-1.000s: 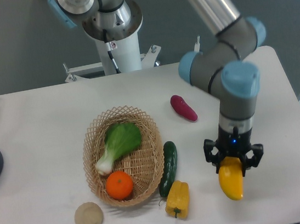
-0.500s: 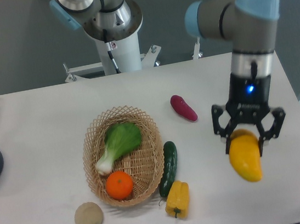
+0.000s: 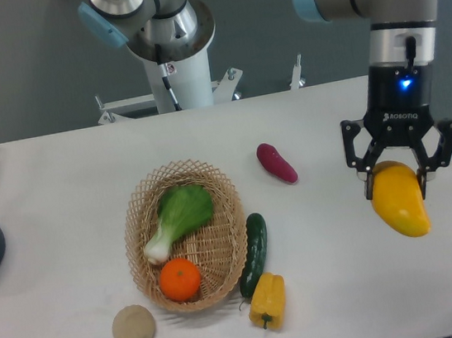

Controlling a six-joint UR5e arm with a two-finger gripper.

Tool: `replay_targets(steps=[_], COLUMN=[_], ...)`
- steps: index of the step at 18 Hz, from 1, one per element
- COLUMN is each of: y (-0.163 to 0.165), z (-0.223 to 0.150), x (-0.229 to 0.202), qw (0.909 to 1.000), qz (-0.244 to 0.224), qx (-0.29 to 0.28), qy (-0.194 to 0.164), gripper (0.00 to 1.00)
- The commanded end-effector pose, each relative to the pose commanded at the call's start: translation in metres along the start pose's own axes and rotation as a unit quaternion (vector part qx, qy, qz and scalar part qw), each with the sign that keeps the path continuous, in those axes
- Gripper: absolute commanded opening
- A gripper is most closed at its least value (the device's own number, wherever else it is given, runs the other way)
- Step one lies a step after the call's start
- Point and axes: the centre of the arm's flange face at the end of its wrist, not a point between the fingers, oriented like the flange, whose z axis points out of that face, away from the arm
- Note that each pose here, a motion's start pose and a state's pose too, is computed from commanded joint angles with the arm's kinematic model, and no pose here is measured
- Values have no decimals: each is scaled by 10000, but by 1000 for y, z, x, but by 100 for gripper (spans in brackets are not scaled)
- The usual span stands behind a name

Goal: Pick up the mango from the table
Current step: 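Lift the grasped mango up off the table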

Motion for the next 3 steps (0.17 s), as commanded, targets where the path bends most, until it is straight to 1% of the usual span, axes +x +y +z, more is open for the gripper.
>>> replay_targets(steps=[3], y=[2], z=[0], x=[0], qw=[10000], qz=[24], qx=[-9], qy=[3], gripper=[39])
